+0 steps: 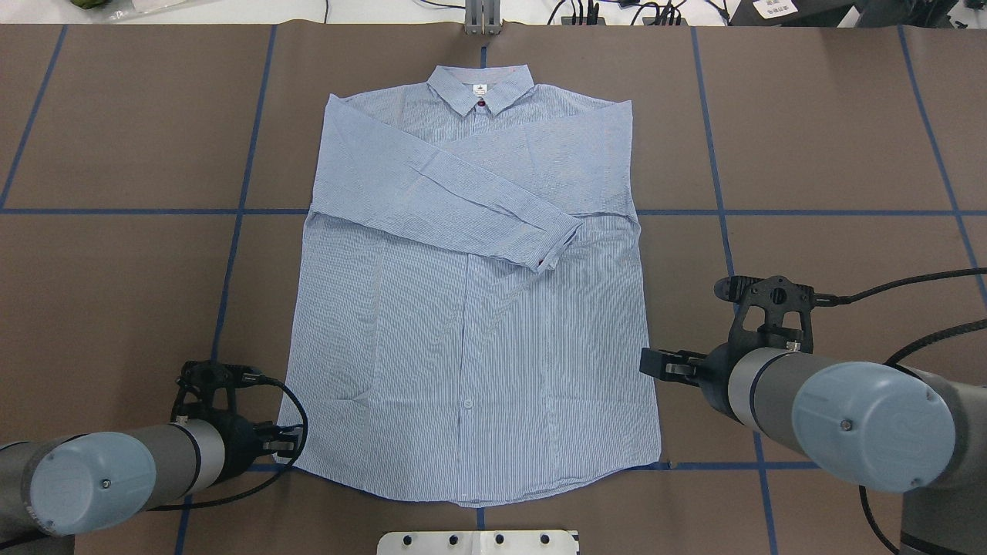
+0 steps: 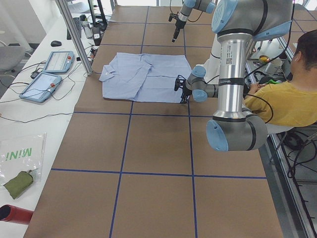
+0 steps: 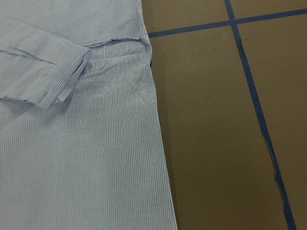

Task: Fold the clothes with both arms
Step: 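Lower both grippers to the hem corners nearest the robot and grasp them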

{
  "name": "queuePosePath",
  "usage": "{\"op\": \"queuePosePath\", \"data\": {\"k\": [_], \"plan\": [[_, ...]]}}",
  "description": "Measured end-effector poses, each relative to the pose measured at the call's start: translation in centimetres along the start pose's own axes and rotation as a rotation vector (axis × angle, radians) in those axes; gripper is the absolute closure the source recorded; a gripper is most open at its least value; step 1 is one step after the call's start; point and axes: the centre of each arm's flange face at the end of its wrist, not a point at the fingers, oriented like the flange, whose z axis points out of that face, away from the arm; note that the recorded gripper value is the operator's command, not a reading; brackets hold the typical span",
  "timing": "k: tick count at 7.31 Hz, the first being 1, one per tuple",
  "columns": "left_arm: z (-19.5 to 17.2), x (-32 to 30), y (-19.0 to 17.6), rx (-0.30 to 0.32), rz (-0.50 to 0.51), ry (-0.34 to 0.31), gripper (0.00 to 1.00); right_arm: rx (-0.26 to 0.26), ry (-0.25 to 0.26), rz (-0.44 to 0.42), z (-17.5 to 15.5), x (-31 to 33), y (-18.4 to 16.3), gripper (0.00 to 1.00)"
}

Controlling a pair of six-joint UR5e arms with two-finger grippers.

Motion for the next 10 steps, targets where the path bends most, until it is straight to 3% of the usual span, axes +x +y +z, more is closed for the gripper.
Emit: {"op": "queuePosePath", "data": {"k": [2,5,7,10], "plan": [[0.0,0.1,0.2,-0.005,0.001,-0.003,0.49,0.002,0.0,-0.005,0.0,-0.1,0.2,0.0],[0.1,0.3,0.8,-0.017,-0.005,-0.002,0.93,0.001,0.002,-0.008,0.1,-0.1,0.4,0.0],[0.1,0.4,1.2,-0.023,-0.016,-0.001,1.0,0.0,0.003,-0.008,0.2,-0.1,0.5,0.0],[-0.2,0.6,1.3,-0.015,-0.04,-0.008,1.0,-0.002,0.004,-0.009,0.3,-0.1,0.6,0.0]]}}
